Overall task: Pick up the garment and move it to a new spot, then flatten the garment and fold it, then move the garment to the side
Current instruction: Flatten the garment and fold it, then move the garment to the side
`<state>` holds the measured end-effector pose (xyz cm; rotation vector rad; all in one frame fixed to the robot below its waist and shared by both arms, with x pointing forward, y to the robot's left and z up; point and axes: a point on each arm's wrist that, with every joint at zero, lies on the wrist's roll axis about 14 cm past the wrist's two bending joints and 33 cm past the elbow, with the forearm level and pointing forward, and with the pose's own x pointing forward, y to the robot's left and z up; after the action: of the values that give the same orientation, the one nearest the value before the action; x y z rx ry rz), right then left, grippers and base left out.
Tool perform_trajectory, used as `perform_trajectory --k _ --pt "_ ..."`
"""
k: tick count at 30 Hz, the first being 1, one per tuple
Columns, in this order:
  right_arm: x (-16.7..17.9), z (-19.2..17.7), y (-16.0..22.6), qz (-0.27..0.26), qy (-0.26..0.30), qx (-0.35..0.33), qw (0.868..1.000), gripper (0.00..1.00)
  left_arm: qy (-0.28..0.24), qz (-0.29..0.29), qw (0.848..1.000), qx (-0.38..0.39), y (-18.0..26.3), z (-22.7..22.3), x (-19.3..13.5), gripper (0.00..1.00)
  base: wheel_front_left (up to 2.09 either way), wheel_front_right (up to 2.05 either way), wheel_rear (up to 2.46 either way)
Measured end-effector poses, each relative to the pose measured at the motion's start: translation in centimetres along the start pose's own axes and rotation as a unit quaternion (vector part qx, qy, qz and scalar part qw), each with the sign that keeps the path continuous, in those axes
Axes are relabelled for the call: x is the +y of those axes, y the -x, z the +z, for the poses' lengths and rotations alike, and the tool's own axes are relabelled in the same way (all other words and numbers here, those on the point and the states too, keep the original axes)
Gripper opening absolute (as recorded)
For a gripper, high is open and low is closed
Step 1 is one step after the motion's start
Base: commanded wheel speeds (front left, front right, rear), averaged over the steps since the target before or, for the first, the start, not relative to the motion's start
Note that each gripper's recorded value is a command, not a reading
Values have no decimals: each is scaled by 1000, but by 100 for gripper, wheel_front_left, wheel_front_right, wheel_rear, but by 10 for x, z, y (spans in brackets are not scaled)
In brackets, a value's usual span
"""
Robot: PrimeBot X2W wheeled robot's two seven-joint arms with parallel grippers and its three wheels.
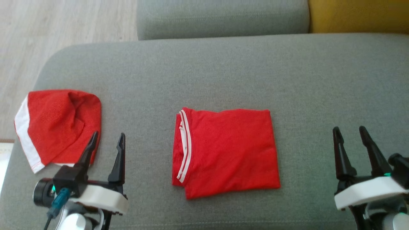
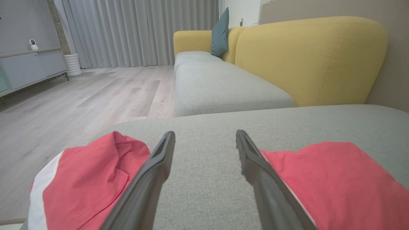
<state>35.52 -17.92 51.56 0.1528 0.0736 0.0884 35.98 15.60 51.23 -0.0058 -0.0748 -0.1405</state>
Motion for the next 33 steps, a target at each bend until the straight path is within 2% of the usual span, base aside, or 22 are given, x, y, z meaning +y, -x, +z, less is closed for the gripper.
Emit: perform_trajectory --k 7,29,33 --pt "-2 -3 13 -5 1 11 1000 100 -1 15 1000 12 15 -5 4 100 0 0 0" --pt "0 -4 12 -3 1 17 1000 100 -6 25 999 20 16 -8 11 100 0 0 0" --pt "2 -17 8 0 -1 41 999 100 -5 26 999 22 14 -9 11 100 0 0 0"
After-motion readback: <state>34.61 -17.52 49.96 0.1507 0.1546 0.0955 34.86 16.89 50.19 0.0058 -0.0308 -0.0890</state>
